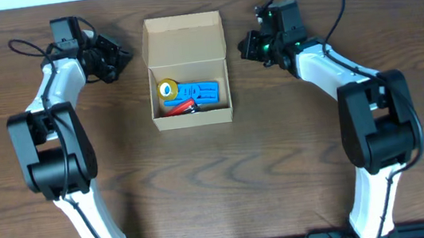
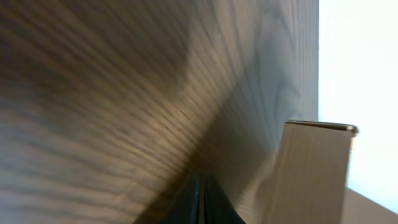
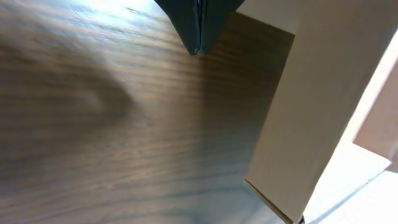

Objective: Pack container
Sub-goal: 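Raise both grippers to the box lid flaps on either side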

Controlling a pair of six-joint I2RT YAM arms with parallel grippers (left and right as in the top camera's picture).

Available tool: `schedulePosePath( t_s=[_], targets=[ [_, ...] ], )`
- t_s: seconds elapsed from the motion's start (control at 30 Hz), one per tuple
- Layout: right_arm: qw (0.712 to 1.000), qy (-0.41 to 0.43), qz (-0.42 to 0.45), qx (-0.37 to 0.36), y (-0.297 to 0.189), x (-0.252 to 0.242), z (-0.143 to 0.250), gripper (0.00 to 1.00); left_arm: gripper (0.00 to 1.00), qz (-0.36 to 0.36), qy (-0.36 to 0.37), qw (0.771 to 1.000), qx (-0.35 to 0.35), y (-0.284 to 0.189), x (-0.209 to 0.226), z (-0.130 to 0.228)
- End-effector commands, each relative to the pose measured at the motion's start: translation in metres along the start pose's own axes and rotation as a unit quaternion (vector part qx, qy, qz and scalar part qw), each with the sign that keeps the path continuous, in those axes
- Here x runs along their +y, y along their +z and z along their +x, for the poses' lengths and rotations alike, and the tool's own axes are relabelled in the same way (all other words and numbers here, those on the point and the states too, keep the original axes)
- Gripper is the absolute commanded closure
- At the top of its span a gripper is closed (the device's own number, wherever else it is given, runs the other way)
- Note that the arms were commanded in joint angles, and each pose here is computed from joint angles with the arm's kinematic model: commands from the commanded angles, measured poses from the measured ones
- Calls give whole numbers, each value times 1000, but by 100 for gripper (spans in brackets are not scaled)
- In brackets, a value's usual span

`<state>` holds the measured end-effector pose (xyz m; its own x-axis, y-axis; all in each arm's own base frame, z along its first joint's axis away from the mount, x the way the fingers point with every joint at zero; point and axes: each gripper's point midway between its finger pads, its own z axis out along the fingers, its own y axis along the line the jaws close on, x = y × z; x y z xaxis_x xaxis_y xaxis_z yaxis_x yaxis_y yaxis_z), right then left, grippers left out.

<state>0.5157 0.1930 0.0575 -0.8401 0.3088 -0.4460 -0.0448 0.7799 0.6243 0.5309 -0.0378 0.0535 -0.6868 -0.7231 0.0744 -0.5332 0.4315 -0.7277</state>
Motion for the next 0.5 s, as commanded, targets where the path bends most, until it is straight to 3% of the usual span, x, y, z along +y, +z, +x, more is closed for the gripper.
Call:
schedulePosePath(
  t_s=[0.0, 0.47],
  targets=[
    [999, 29, -33, 5, 8, 5, -3, 99, 95, 37, -11, 998, 44, 8, -10, 11],
    [995, 8, -98, -16, 30, 23, -6, 99, 95, 98, 21, 990, 101, 24, -34, 35]
  ],
)
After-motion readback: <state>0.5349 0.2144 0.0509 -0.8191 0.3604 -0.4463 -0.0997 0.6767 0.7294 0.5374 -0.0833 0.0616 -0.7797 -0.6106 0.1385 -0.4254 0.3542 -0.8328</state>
